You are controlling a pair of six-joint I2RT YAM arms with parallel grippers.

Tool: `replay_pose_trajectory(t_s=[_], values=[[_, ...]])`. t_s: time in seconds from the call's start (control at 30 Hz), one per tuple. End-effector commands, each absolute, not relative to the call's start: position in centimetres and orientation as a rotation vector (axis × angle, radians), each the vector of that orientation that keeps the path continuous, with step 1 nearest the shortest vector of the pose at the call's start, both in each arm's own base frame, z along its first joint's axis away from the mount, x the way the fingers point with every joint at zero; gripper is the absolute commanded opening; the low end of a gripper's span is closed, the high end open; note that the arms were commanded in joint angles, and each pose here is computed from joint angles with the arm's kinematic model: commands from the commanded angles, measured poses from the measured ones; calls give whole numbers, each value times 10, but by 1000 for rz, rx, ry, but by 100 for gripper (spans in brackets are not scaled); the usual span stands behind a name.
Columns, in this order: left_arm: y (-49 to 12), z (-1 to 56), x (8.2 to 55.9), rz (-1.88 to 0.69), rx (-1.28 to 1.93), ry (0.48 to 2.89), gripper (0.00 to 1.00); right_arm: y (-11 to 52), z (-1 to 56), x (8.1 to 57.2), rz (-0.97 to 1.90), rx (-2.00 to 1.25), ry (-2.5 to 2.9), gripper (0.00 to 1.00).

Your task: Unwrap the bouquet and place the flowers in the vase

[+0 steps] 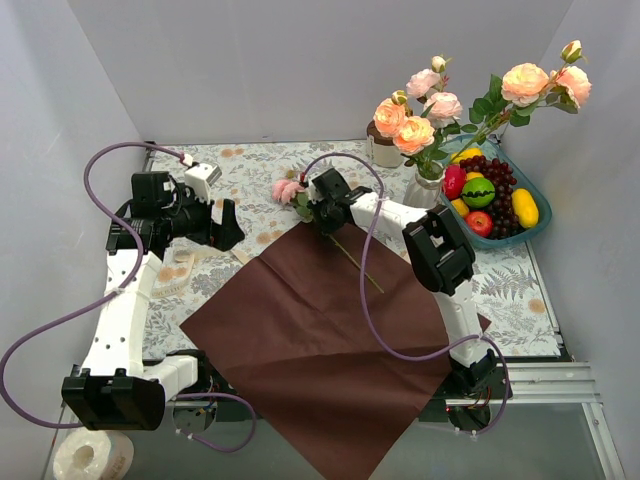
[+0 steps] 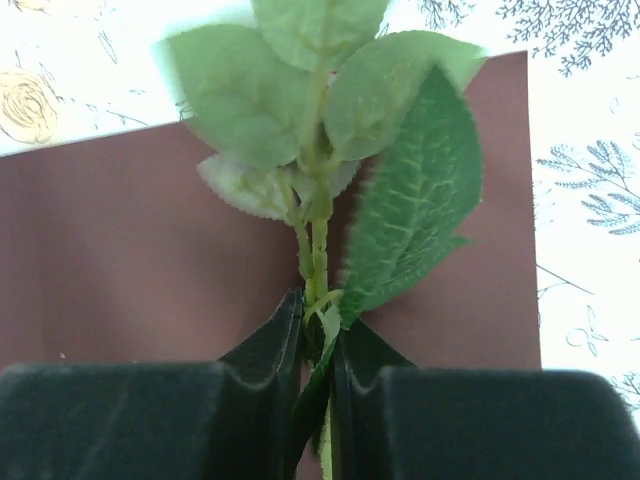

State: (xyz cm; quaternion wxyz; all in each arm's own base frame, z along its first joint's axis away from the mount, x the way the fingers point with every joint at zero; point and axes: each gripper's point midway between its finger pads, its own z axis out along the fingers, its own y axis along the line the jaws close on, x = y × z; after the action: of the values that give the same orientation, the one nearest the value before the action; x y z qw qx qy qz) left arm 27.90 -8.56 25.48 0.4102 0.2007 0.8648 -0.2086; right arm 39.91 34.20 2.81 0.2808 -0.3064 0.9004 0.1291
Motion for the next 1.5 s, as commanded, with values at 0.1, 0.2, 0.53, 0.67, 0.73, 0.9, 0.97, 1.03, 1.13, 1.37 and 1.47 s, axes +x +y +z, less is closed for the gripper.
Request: replay_pose_trajectory(t_s=[0.1,0.2,0.53,0.67,0.73,0.9,0.97,1.03,1.13,1.37,1.47], values=[[-75,246,270,-440,517,2183,98,360,50,406,426,-812,2375,1],[-79,258,269,-465,506,2159,98,367,76,408,446,-797,2322,1],[-83,269,274,-495,477,2144,98,406,321,384,598,-885,1750,1],[-80,277,275,-477,467,2148,98,383,439,339,654,-879,1403,1],[-79,285,277,-465,459,2130,98,355,505,311,638,-844,1212,1],[-80,290,283,-469,433,2117,98,293,587,260,559,-756,948,1],[-80,290,283,-477,425,2114,98,255,630,236,497,-646,790,1],[-81,290,284,-486,418,2111,98,228,626,247,391,-520,789,1],[-83,293,284,-497,412,2106,98,181,637,243,274,-337,740,1],[-83,298,291,-501,394,2103,98,127,633,251,44,-143,625,1],[-83,302,292,-501,394,2094,98,111,623,275,52,-108,653,1]])
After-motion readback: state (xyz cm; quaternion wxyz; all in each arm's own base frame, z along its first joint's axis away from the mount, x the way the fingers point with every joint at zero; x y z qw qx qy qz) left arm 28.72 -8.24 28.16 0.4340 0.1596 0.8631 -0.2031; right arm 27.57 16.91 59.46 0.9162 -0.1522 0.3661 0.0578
